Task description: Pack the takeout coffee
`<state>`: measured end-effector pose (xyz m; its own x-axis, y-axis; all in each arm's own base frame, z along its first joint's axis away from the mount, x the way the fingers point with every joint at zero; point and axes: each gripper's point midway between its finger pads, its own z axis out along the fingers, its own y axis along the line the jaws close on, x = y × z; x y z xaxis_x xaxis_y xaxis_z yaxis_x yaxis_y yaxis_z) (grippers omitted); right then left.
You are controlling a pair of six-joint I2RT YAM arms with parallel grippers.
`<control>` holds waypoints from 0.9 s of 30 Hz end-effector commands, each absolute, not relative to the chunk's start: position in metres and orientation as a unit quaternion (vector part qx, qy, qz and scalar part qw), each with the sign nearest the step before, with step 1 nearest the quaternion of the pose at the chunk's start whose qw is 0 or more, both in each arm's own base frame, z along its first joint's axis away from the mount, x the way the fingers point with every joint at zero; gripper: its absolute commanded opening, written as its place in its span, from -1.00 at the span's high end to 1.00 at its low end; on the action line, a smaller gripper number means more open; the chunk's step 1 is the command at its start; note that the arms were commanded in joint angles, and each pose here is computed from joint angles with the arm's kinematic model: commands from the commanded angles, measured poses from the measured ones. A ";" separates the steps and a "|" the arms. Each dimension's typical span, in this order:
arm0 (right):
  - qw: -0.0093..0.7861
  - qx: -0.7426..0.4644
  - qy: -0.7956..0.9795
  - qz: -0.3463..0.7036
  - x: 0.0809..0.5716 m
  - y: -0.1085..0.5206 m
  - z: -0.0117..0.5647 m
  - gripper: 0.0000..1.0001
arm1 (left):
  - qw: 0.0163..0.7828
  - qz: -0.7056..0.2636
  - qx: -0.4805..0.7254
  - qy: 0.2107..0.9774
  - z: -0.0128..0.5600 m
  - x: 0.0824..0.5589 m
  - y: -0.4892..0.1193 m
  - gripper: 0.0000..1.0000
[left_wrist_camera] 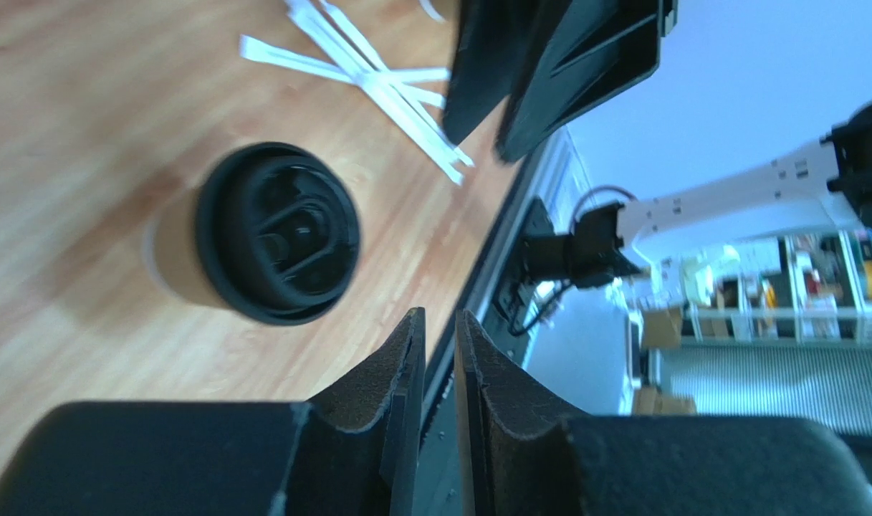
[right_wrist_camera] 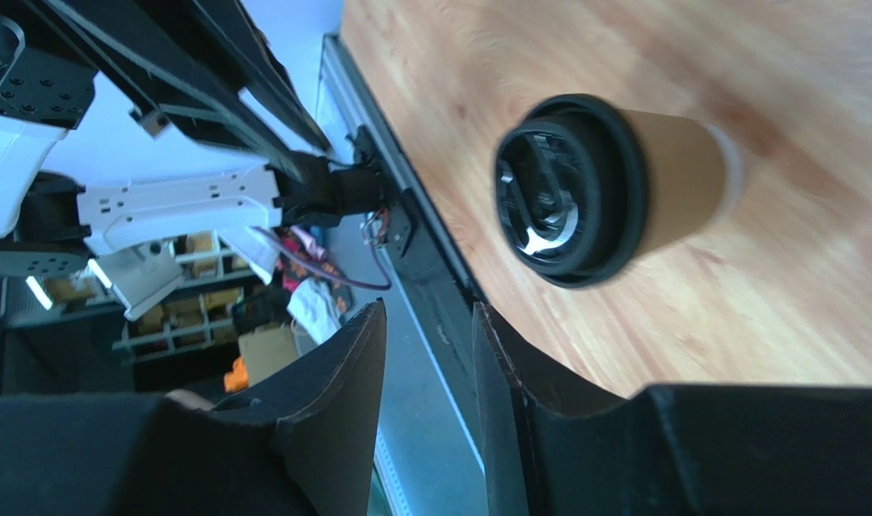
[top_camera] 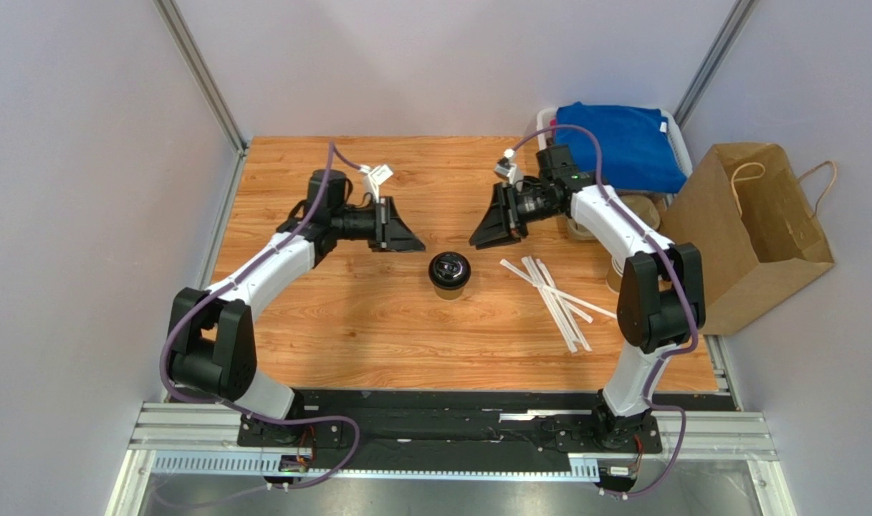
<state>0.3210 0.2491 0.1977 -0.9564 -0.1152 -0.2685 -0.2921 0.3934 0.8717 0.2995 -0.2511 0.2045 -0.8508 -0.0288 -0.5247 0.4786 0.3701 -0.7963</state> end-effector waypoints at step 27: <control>-0.035 -0.054 0.888 0.455 0.315 0.274 0.062 0.62 | 0.091 -0.515 0.033 0.851 0.090 0.310 -0.294 0.77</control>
